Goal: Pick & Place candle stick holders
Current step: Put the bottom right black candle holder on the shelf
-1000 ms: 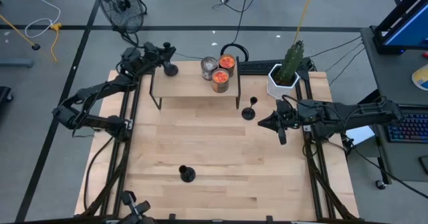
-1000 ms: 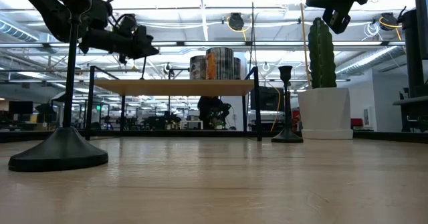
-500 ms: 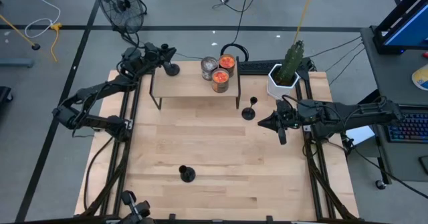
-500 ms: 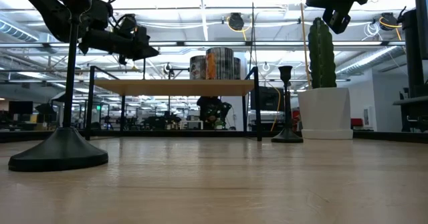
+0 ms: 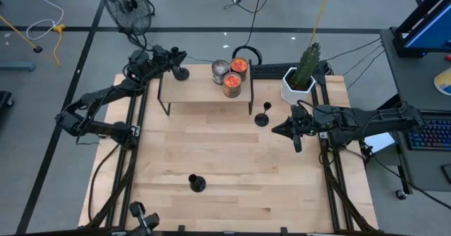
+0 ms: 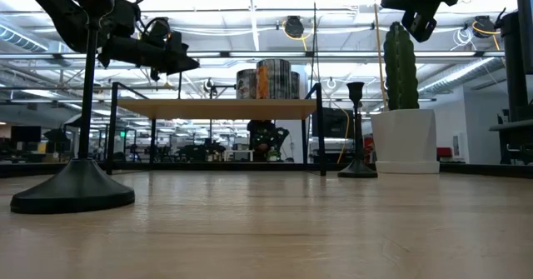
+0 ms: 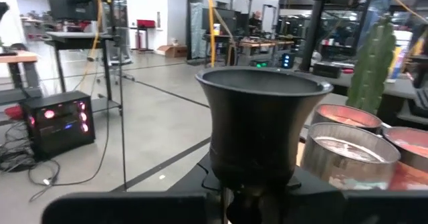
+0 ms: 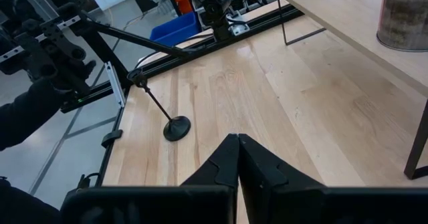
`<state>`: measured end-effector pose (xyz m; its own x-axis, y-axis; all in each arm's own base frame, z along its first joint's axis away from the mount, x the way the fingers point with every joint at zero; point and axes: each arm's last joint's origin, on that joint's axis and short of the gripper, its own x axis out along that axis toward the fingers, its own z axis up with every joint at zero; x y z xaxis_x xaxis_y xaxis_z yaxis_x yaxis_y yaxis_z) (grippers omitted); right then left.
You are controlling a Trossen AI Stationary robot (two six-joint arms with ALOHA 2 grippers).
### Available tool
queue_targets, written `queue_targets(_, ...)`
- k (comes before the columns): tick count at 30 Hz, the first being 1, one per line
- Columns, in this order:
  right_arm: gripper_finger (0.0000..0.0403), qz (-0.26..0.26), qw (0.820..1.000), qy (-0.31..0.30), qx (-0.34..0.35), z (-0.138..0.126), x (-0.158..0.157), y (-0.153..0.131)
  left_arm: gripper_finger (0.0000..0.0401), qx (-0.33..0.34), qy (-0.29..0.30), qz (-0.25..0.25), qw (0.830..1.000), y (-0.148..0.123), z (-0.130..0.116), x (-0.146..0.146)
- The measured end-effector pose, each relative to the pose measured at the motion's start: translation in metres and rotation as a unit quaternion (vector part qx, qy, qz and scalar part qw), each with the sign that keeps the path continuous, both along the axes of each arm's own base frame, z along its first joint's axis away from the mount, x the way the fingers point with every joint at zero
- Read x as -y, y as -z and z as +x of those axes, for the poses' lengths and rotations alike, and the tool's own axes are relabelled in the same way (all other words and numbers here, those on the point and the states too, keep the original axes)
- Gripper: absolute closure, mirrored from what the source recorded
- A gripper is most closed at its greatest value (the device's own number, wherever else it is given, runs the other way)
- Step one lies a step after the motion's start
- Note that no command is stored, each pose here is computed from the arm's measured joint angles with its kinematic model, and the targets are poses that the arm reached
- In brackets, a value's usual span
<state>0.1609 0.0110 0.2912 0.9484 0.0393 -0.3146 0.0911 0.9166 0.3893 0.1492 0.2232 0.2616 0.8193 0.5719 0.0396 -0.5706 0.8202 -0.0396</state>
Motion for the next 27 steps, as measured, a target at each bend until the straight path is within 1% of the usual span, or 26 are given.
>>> queue_targets(4,0.0402,0.0,1.0,0.001,0.0,0.0001,0.0,0.0,0.0354,-0.009,0.001,0.013,1.0,0.0,0.0001,0.0001)
queue_targets(7,0.0402,0.0,1.0,0.001,0.0,0.0,0.0001,0.0,0.034,-0.009,0.001,0.015,1.0,-0.0002,0.0,0.0001)
queue_targets(10,0.0401,0.0,1.0,0.001,0.0,0.0,0.0001,0.0,0.0309,-0.009,0.001,0.015,1.0,-0.0003,0.0,0.0001)
queue_targets(16,0.0401,0.0,1.0,0.001,0.0,0.0,0.0001,-0.0002,0.0229,-0.006,0.0,0.022,1.0,-0.0016,-0.0003,0.0)
queue_targets(19,0.0402,0.0,1.0,0.001,0.0,0.0,0.0001,-0.0002,0.0198,-0.002,0.0,0.026,1.0,-0.0028,-0.0003,0.0001)
queue_targets(23,0.0401,0.012,1.0,0.005,0.0,0.0001,0.0001,-0.0001,0.017,0.002,0.0,0.019,1.0,-0.0026,-0.0003,0.0001)
queue_targets(27,0.0402,0.014,1.0,0.006,0.0,0.0,0.0001,-0.0002,0.0158,0.002,0.0,0.018,1.0,-0.0028,-0.0008,0.0)
